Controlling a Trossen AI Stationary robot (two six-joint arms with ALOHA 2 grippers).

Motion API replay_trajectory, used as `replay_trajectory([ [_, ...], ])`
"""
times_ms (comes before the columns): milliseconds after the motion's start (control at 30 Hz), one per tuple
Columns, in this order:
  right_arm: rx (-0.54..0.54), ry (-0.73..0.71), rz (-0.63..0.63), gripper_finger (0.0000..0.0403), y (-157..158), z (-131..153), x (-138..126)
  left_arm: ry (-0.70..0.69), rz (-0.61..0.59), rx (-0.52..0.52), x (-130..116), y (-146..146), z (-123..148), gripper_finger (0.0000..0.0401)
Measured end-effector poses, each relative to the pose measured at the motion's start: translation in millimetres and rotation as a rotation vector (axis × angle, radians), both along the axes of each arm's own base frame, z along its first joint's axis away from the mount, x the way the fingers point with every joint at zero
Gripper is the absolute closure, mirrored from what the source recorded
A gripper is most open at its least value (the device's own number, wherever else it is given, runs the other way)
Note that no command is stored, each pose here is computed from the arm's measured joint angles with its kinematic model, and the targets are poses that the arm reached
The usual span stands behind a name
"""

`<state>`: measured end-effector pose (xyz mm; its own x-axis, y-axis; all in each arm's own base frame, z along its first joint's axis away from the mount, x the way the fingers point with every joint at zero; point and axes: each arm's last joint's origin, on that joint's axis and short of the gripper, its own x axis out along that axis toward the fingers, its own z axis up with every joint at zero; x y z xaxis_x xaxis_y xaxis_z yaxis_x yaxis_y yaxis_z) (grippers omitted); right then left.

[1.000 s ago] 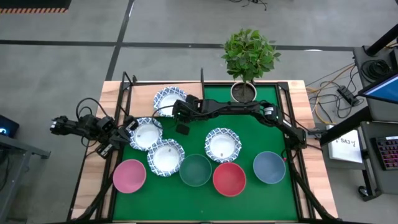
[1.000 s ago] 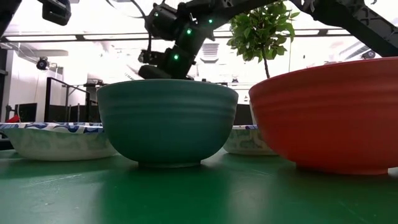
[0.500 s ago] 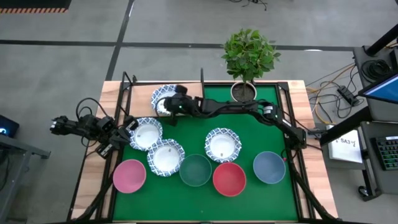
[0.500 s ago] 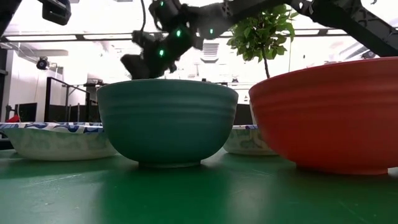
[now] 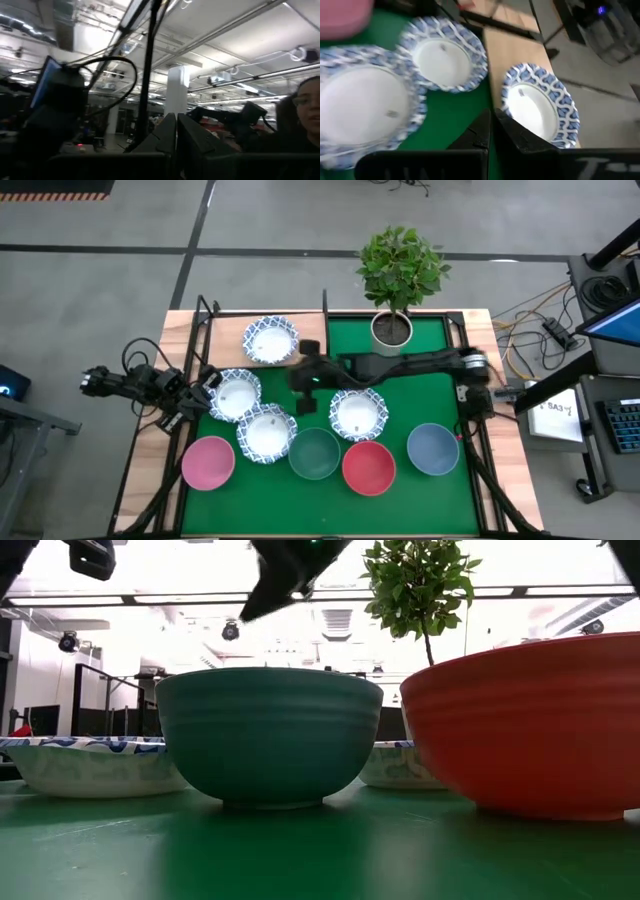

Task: Place and stack bowls onto a shelf
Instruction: Put the white and blue bowl on the shelf

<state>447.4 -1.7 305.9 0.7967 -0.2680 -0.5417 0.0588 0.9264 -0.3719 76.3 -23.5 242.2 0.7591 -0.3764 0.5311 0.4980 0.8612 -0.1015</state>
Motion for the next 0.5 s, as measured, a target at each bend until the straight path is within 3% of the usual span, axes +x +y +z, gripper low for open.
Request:
replay_trajectory([
  [200, 0.025, -0.041, 0.090, 0.0394, 23, -13, -52, 0.088, 0.257, -0.092, 12, 5, -4, 0.0401],
  [367, 0.083, -0.074, 0.151, 0.0394, 28, -15, -97, 0.138, 0.525, -0.260, 22, 12, -5, 0.0401],
  [500, 0.096, -0.074, 0.147, 0.0394, 26, -24, -130, 0.188, 0.605, -0.285, 35, 12, -7, 0.0401],
])
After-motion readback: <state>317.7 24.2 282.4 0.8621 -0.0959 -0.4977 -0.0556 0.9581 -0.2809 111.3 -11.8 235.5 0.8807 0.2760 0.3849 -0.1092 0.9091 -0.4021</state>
